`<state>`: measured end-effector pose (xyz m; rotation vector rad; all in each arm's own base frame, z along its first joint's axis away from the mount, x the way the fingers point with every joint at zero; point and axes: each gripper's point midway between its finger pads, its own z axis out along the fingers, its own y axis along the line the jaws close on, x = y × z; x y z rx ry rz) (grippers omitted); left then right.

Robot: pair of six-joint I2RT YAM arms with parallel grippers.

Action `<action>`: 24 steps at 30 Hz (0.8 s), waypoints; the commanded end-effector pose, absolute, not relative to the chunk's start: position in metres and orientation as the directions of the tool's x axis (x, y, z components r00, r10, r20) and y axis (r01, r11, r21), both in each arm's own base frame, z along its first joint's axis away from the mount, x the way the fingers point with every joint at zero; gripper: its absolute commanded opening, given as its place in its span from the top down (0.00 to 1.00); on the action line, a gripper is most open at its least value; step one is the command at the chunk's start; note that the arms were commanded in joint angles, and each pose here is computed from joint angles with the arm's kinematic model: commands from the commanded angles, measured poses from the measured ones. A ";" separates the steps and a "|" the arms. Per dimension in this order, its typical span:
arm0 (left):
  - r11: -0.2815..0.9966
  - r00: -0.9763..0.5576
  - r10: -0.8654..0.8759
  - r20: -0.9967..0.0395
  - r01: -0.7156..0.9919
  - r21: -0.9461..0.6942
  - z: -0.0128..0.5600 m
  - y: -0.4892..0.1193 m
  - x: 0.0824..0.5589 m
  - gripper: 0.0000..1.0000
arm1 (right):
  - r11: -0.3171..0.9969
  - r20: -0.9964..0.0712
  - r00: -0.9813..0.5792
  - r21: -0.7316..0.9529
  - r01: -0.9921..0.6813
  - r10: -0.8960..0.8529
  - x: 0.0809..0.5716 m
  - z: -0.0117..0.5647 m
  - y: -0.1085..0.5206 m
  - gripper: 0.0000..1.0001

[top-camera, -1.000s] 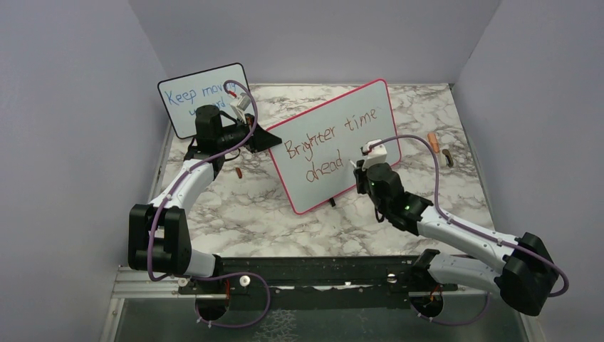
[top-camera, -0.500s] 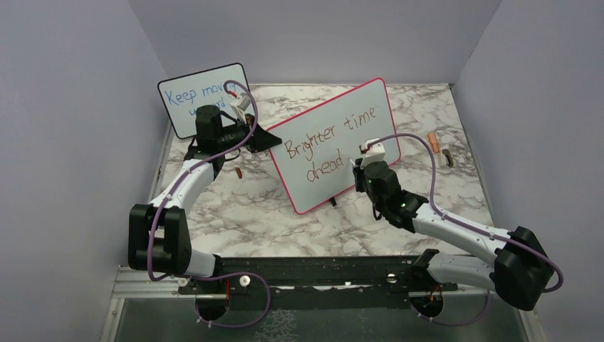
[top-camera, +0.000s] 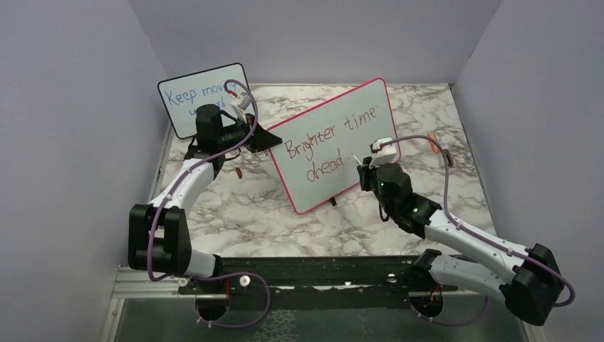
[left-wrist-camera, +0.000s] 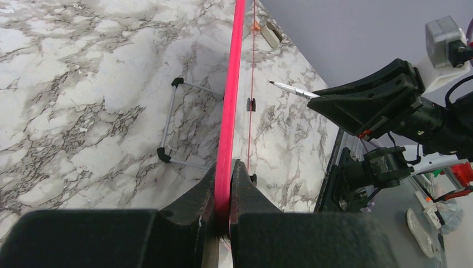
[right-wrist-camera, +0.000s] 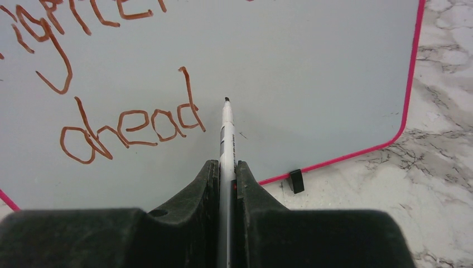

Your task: Write a sentence on the whiteboard

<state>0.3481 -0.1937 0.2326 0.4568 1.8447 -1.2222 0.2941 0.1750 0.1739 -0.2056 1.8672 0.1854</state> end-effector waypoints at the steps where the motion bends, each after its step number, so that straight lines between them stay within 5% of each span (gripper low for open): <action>1: 0.567 -0.594 -0.128 -0.794 0.614 -0.550 0.200 -0.181 0.360 1.00 | 0.979 -0.960 -0.280 0.045 -0.200 -0.013 0.285 0.184 0.160 0.99; 10: 0.597 -0.559 -0.151 -0.815 0.606 -0.526 0.220 -0.176 0.359 0.87 | 0.979 -0.967 -0.252 0.083 -0.189 0.034 0.270 0.204 0.145 0.99; 24: 0.802 -0.509 -0.216 -0.833 0.395 -0.449 0.265 -0.134 0.361 0.32 | 0.975 -0.973 -0.217 0.120 -0.189 0.078 0.260 0.225 0.135 0.99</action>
